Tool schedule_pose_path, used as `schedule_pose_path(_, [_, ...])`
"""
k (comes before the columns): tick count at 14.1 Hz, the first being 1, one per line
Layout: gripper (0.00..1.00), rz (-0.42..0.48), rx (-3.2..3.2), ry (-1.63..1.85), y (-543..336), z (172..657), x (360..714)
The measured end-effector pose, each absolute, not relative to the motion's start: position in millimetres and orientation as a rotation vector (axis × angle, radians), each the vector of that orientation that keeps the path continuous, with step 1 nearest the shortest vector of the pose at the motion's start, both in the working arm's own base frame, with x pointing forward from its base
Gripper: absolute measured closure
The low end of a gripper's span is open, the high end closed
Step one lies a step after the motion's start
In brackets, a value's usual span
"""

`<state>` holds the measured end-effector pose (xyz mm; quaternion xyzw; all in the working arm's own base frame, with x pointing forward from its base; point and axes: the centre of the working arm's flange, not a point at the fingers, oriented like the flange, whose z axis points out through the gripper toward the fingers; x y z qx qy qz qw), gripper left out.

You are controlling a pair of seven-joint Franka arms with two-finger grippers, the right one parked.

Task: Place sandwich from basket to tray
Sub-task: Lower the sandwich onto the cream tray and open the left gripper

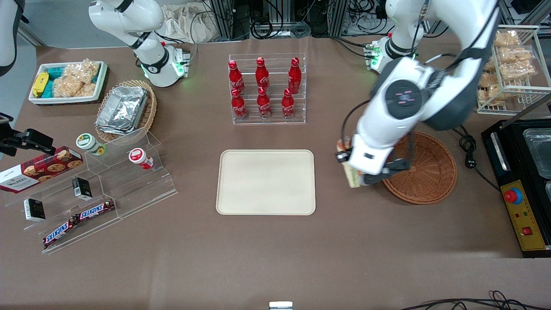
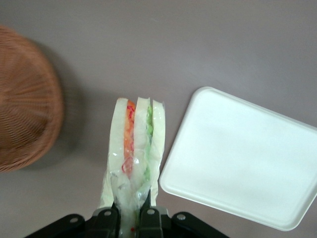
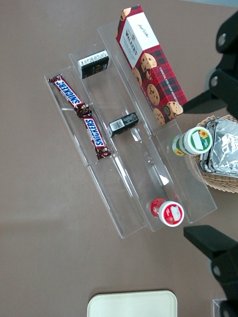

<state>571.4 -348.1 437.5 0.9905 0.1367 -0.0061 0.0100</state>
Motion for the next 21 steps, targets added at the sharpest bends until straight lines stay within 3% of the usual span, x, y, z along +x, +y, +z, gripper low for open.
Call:
schedule_pose_path(6, [0.85, 0.062, 3.108, 0.062, -447.5, 286.0, 559.9])
schedule_pose_path(10, [0.82, 0.062, 3.119, -0.011, -463.3, 255.8, 554.9])
schedule_pose_path(15, [0.34, 0.120, 3.099, -0.003, -465.8, 280.2, 563.0])
schedule_pose_path(18, [0.05, 0.179, 3.112, 0.036, -452.4, 319.4, 574.8])
schedule_pose_path(21, [0.00, 0.190, 3.125, 0.170, -398.9, 391.5, 599.0])
